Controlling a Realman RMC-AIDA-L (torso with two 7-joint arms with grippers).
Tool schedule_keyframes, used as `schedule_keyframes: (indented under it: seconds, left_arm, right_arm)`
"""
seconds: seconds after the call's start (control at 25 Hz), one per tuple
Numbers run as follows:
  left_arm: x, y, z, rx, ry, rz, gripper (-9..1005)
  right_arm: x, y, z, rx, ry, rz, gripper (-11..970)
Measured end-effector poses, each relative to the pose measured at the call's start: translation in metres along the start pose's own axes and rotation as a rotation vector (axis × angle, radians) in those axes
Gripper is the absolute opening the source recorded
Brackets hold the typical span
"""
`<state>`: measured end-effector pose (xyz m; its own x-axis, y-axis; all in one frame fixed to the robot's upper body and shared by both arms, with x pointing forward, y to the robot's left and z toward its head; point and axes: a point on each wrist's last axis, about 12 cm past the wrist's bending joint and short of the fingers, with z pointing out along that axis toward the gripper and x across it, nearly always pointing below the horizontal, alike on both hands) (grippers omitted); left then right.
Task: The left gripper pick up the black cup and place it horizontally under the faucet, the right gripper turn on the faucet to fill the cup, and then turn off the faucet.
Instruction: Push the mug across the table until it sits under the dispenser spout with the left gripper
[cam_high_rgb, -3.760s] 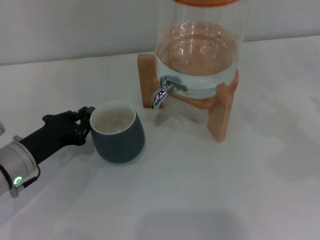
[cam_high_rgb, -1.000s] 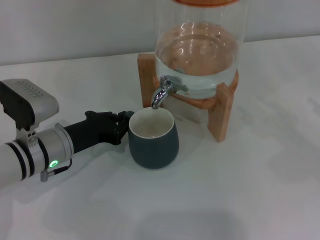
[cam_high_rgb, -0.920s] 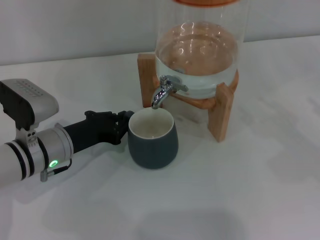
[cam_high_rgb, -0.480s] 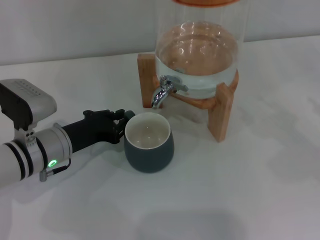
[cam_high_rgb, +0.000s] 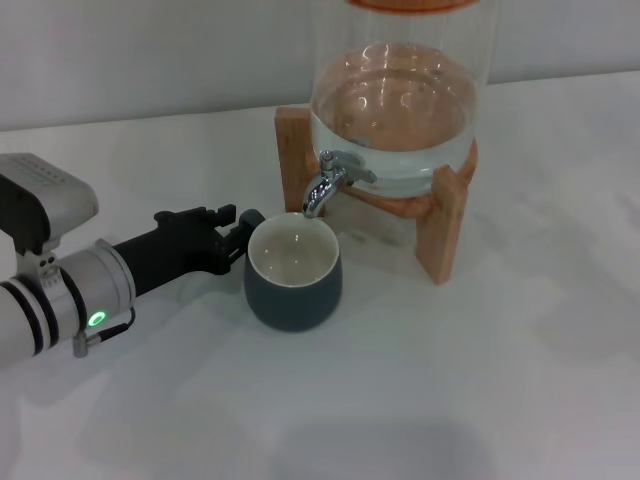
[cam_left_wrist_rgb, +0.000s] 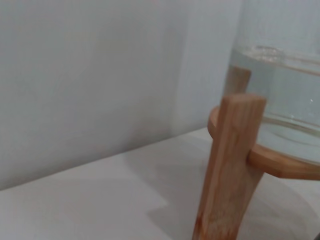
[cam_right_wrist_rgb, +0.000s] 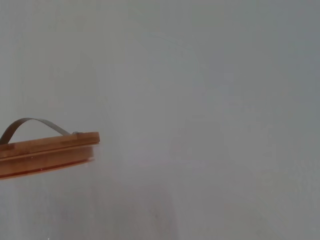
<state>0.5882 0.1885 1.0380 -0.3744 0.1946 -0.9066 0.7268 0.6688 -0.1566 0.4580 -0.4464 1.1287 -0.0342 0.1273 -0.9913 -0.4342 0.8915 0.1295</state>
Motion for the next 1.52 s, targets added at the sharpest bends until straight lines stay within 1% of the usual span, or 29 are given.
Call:
schedule_keyframes:
  seconds: [0.2,0.28,0.64,0.96,1.16,1.52]
  left_arm:
    - [0.001,0.000,-0.001,-0.006,0.007,0.013,300]
    - [0.001,0.000,-0.001,-0.003,0.010,0.014,335]
    - [0.007,-0.007,0.002,0.034,0.063,0.045,360]
    - [0.011,-0.005,-0.001,0.020,0.067,0.041,383]
    - [0.010,-0.006,-0.001,0.023,0.058,0.044,397]
    - [0.016,-0.006,-0.019,-0.003,0.002,0.041,423]
  right_arm:
    - [0.000,0.000,0.000,0.000,0.000,0.000,597]
    - [0.000,0.000,0.000,0.001,0.000,0.000,597]
    - [0.000,0.000,0.000,0.004,0.000,-0.001,597]
    - [0.000,0.000,-0.002,0.007,0.001,0.000,597]
    - [0.001,-0.002,-0.006,0.021,-0.002,0.001,597]
    - [0.001,-0.002,-0.007,0.023,-0.001,0.001,596]
